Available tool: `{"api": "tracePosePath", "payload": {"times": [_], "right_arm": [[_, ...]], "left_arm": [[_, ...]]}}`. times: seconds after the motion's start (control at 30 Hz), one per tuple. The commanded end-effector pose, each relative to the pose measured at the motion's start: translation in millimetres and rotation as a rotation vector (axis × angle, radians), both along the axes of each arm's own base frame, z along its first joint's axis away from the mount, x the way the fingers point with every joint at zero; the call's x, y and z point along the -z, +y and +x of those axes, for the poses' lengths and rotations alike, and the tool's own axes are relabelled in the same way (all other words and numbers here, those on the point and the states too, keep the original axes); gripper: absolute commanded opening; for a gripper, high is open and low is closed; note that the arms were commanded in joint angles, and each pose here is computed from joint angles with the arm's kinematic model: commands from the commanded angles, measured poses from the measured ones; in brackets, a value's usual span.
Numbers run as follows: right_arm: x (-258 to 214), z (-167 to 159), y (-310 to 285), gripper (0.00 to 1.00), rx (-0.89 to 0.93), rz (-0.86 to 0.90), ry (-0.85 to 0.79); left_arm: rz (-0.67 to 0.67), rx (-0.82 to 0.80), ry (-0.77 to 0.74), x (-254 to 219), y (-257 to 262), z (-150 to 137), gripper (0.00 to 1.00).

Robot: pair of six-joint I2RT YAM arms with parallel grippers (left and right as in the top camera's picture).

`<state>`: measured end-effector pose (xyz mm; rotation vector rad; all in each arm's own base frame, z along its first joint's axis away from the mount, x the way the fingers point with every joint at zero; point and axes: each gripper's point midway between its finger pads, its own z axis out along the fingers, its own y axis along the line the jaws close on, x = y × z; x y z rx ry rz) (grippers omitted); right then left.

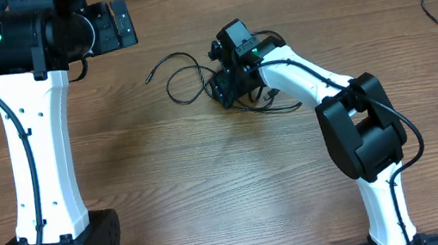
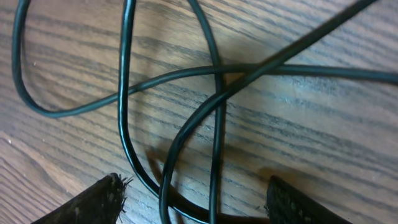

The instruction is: Untangle cables

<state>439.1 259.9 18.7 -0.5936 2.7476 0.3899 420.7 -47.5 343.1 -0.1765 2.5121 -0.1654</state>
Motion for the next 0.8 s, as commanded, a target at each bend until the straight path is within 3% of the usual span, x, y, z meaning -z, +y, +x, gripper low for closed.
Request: {"api": "tracePosePath", "payload": {"times": [0.0,0.13,0.77], "right_arm": [[-3.9,-4.4,16.9,0.71,0.073,0.086,0.056],[-8.8,-7.9,27.3,0.67,0.052,0.112,0.063],[-17.6,-5.7,24.6,0.67,0.061,0.084,0.061]], "left_arm": [[0.009,0.026,0.003,2.2,-3.8,1.9,1.0],[0.009,0.025,0.002,2.3,-3.7,2.3,1.0],[0.01,0.026,0.01,3.6,-4.1,0.7,1.0]]}}
